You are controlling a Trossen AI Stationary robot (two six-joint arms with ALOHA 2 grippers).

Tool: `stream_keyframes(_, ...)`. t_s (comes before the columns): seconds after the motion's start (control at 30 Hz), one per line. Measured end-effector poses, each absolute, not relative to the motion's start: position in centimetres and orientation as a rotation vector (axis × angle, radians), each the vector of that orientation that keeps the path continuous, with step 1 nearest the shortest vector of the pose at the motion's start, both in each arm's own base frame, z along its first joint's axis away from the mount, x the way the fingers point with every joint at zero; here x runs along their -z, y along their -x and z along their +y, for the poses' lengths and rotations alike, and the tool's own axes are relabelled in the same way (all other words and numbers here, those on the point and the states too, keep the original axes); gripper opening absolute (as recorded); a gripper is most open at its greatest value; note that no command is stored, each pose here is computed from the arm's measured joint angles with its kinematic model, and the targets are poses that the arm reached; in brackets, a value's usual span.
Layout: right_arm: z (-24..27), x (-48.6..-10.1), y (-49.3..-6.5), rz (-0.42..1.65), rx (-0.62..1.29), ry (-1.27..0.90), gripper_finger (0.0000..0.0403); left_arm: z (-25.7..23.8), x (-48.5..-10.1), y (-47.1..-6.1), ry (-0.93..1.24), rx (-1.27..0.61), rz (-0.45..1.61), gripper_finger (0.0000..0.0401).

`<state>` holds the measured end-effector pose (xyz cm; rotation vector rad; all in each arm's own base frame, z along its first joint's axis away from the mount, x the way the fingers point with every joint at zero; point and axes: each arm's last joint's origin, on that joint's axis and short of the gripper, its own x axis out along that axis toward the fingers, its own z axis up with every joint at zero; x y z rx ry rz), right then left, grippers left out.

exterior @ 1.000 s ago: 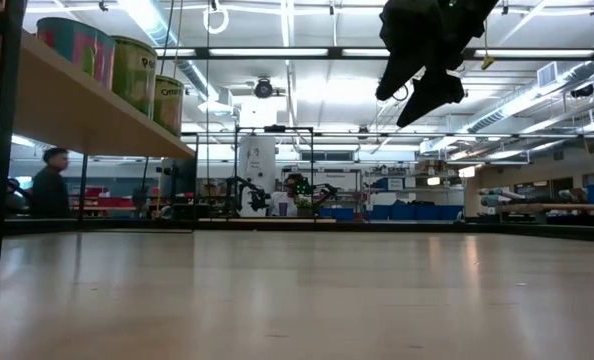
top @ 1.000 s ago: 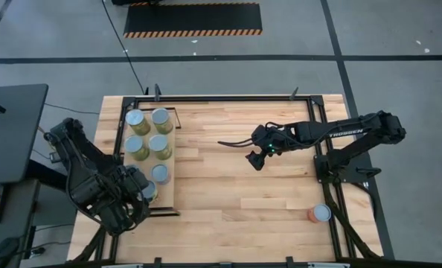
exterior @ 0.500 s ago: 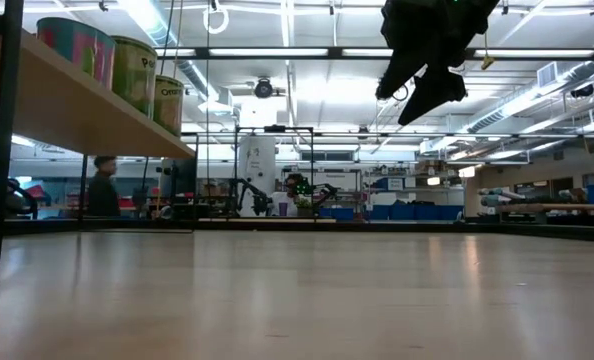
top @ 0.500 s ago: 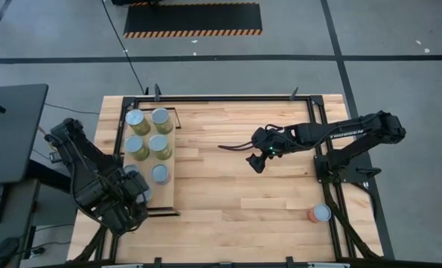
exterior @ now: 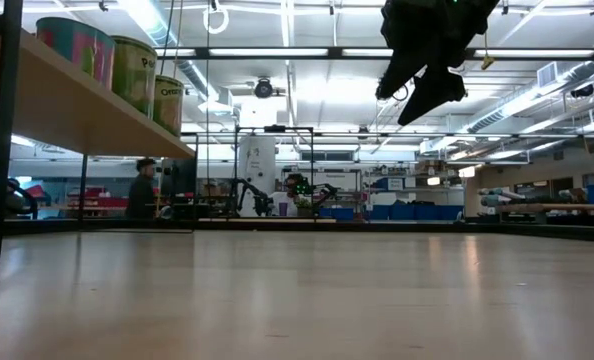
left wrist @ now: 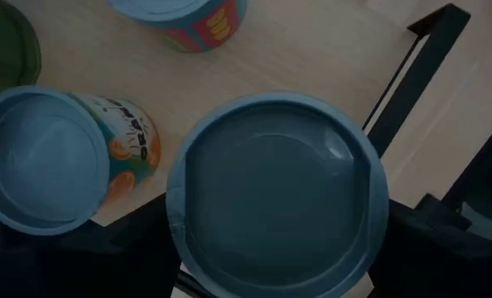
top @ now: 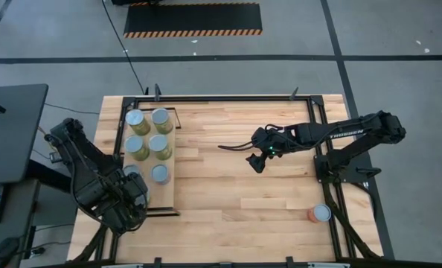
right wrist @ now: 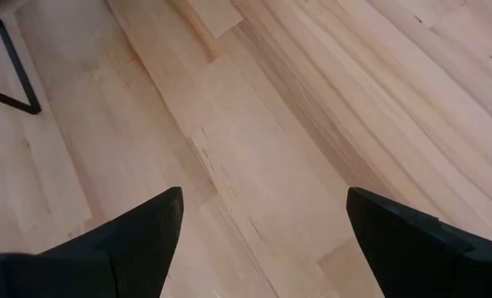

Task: Pick and place cans onto a shelf
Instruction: Put the canned spaghetti sauce on the shelf

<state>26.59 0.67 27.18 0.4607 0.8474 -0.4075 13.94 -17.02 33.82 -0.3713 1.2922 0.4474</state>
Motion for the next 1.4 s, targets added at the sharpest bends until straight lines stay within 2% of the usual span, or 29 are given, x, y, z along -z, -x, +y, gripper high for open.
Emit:
stream_keyframes(0.2,0.7,-27.2,-26.6,0.849,0.405,-0.454,0.0347,-16.9,-33.8,-14.0,0.399,-0.465,1.3,0.0297)
stream_keyframes(0.47,0.7,-27.2,-26.6,0.851,0.401,-0.447,0.0347,-16.1,-34.6,-13.6,0.471,-0.456,1.307,0.0359)
stream_keyframes(0.67,0.7,-27.2,-26.6,0.851,0.401,-0.447,0.0347,-15.5,-35.3,-13.2,0.483,-0.411,1.289,0.0368)
stream_keyframes(0.93,0.7,-27.2,-26.6,0.854,0.396,-0.45,0.0347,-14.3,-37.7,-14.3,0.437,-0.368,1.09,0.0368)
stream_keyframes(1.1,0.7,-27.2,-26.6,0.854,0.396,-0.45,0.0347,-13.2,-37.2,-16.2,0.397,-0.402,1.023,0.0368)
stream_keyframes(1.23,0.7,-27.2,-26.6,0.854,0.395,-0.451,0.0347,-13.3,-36.1,-18.2,0.402,-0.302,1.04,0.0347)
stream_keyframes(1.3,0.7,-27.1,-26.6,0.857,0.396,-0.45,0.0347,-13.6,-35.6,-18.7,0.412,-0.224,1.073,0.0323)
stream_keyframes(1.4,0.7,-27.1,-26.5,0.858,0.396,-0.45,0.0347,-13.4,-34.9,-18.5,0.384,-0.202,1.148,0.0275)
